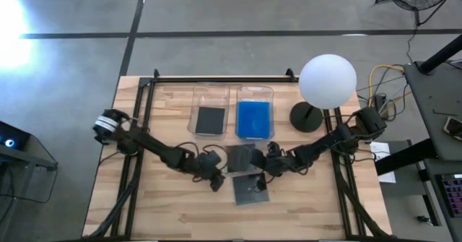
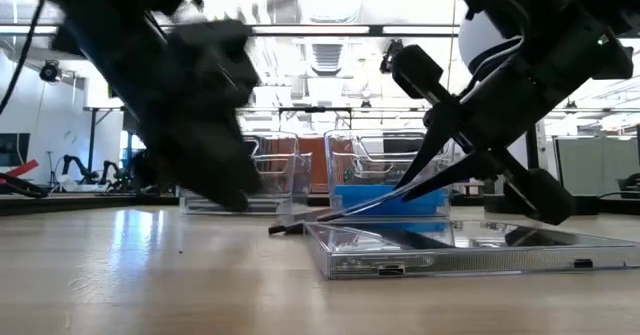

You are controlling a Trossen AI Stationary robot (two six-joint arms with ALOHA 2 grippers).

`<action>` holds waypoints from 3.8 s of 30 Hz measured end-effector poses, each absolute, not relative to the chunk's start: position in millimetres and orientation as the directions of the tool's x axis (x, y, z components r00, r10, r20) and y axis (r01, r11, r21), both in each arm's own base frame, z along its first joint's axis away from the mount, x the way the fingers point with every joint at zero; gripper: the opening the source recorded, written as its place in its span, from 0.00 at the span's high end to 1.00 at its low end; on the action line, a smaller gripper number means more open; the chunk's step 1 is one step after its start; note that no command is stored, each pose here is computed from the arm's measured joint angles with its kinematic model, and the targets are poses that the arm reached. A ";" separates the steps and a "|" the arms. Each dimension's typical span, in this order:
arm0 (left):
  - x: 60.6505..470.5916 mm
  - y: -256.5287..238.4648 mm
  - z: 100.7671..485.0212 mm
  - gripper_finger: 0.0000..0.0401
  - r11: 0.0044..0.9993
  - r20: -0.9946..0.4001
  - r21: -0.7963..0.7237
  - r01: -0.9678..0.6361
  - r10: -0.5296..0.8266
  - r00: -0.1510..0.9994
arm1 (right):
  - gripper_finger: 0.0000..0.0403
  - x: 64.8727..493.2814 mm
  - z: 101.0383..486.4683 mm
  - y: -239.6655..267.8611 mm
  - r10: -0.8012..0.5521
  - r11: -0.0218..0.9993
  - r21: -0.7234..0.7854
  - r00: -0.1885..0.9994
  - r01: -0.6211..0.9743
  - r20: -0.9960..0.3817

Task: Pick & place jewel cases by type
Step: Put the right black cd case into the left transparent bin, then put the black cd case into the left transparent bin

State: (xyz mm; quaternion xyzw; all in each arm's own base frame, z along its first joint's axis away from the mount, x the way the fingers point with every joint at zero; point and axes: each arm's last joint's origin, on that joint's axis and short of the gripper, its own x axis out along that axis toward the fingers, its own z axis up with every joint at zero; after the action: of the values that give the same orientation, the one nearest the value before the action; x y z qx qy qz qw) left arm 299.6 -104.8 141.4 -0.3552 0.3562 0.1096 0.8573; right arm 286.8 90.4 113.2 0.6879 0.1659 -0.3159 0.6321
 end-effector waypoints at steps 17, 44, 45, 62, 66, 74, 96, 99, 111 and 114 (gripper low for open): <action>157.2 -145.2 234.7 0.66 0.593 -0.553 -0.566 -0.573 0.242 0.797 | 0.93 299.4 224.8 109.6 -0.055 0.246 0.935 0.967 0.255 -0.249; 138.0 -137.3 242.7 0.66 0.556 -0.525 -0.596 -0.579 0.276 0.805 | 0.96 434.6 353.2 -121.0 -0.126 0.769 0.475 0.830 0.428 -0.544; 136.9 -136.0 241.9 0.66 0.550 -0.533 -0.590 -0.590 0.283 0.797 | 0.96 440.9 345.0 -125.5 -0.121 0.748 0.493 0.821 0.445 -0.557; 130.3 -129.6 234.7 0.66 0.544 -0.595 -0.532 -0.649 0.305 0.744 | 0.86 488.4 257.9 -139.2 -0.076 0.607 0.524 0.699 0.598 -0.711; 128.5 -127.4 231.5 0.66 0.543 -0.596 -0.530 -0.652 0.308 0.741 | 0.71 482.1 253.8 -136.0 -0.077 0.644 0.442 0.628 0.624 -0.774; 125.4 -123.5 234.6 0.66 0.547 -0.593 -0.539 -0.641 0.294 0.750 | 0.51 478.6 287.8 -114.6 -0.340 0.786 0.110 0.574 0.608 -0.745; 144.3 -141.9 215.5 0.66 0.465 -0.489 -0.748 -0.474 0.098 0.867 | 0.56 371.3 354.2 124.3 -0.229 0.928 -0.111 0.313 0.355 -0.921; 150.0 -144.5 203.1 0.66 0.419 -0.478 -0.797 -0.435 0.000 0.878 | 0.56 358.6 337.5 157.8 -0.183 0.936 -0.084 0.271 0.340 -0.945; 188.1 -164.1 175.9 0.66 0.295 -0.394 -0.890 -0.347 -0.115 0.912 | 0.56 291.3 231.7 231.7 -0.196 0.729 -0.220 -0.110 0.648 -0.974; 203.6 -176.3 177.5 0.66 0.311 -0.408 -0.884 -0.349 -0.148 0.901 | 0.56 281.9 217.1 239.9 -0.157 0.673 -0.167 -0.082 0.720 -0.984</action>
State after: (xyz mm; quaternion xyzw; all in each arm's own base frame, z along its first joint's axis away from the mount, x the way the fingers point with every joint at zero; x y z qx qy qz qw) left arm 203.6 -176.3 177.5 -0.5834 0.2131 0.0642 0.7811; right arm 281.9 239.9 217.1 0.2161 0.6514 -0.3414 0.6422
